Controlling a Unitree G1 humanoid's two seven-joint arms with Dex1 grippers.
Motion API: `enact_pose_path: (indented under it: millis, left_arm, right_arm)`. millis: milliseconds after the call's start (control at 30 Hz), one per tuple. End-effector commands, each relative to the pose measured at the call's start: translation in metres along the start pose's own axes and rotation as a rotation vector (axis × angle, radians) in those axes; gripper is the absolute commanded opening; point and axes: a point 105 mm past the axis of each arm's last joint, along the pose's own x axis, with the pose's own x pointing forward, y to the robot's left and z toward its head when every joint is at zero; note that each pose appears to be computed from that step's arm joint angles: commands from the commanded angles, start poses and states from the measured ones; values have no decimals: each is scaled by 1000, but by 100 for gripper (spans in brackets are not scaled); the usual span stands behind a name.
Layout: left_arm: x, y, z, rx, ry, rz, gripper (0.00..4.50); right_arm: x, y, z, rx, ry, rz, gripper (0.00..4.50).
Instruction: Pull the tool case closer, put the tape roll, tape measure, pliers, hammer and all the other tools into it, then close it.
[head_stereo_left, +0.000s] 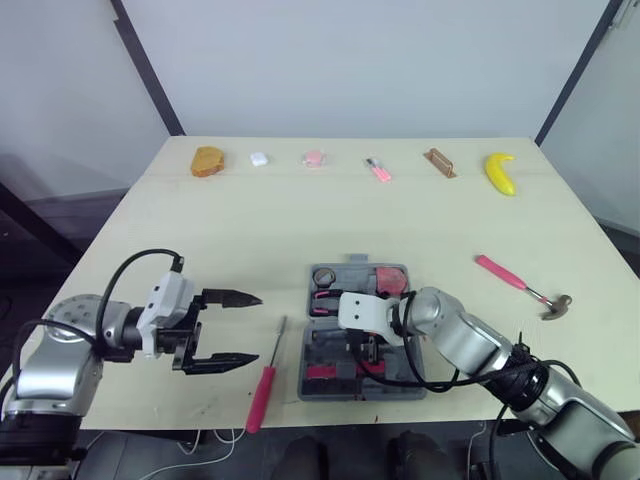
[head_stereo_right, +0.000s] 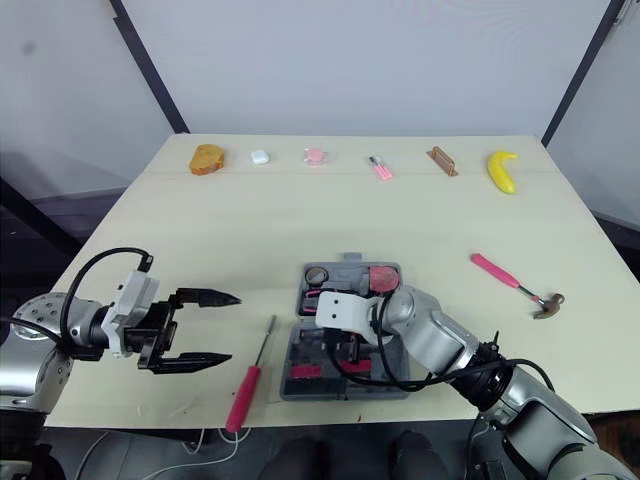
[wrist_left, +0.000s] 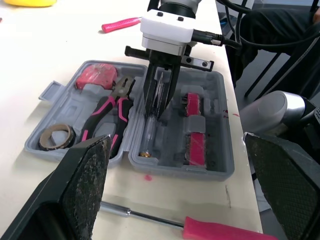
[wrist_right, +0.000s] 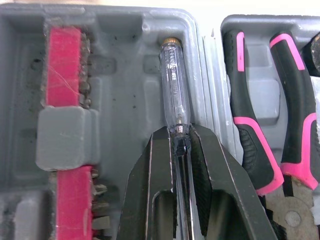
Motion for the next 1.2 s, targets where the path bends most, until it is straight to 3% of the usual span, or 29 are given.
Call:
enact_pose_path:
  millis: [33, 233, 633, 700, 900, 1200]
  left_arm:
    - [0, -4, 7, 40, 8, -36, 450]
    - [3, -4, 4, 31, 2, -31, 450]
    - [4, -2, 6, 25, -20, -20, 450]
    - [4, -2, 5, 26, -15, -20, 450]
    - [4, -2, 5, 26, -16, -18, 450]
    - [4, -2, 5, 25, -17, -14, 450]
  right_arm:
    - [-9, -4, 2, -20, -27, -11, 47]
    - [-16, -10, 0, -30, -34, -46, 326]
    - [-24, -16, 27, 3, -174, -58, 326]
    - [-24, -12, 29, 6, -206, -35, 273]
    - [-17, -8, 18, 24, -200, -24, 6]
    - [-1, -9, -6, 69, -135, -26, 6]
